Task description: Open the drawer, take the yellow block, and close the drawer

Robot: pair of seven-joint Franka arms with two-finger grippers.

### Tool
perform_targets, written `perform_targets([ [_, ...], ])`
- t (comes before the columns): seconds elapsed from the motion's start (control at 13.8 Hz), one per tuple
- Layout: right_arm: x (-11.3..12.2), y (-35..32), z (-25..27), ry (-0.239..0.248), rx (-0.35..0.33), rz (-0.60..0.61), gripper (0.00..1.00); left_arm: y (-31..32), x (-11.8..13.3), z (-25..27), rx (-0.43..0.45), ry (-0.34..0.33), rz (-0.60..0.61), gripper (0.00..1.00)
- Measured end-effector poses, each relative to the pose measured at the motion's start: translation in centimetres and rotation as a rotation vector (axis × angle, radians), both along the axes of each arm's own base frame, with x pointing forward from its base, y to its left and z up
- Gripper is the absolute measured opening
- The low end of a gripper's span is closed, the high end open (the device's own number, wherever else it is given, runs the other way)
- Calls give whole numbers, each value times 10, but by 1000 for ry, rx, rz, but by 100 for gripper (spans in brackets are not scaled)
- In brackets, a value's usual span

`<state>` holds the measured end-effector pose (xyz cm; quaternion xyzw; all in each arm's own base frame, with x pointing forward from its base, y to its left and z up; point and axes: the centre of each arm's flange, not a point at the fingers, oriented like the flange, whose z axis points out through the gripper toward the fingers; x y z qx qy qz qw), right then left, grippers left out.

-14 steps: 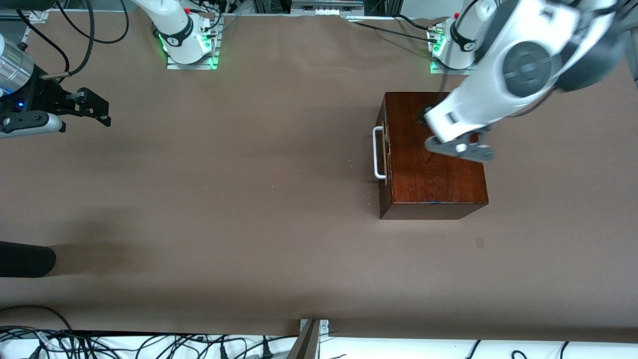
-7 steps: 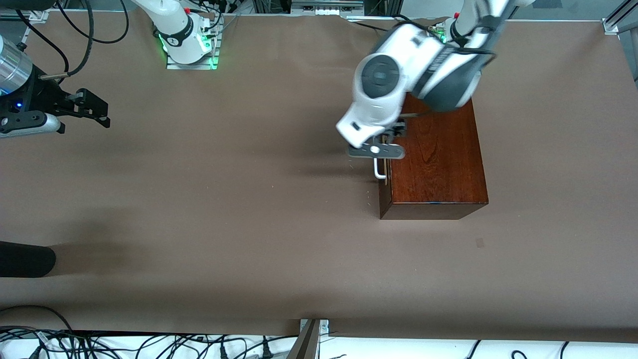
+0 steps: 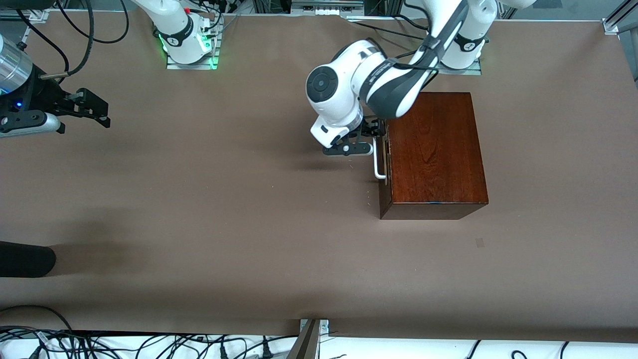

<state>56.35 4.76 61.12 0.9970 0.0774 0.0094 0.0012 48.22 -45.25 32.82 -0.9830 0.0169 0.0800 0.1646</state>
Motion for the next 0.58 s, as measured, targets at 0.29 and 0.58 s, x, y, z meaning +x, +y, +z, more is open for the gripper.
perform_targets([
  [0.29,0,0,0,1,0,0,100,3,2,-27,58,-1,-24,100],
  [0.58,0,0,0,2,0,0,100,4,2,-49,86,16,-29,100],
])
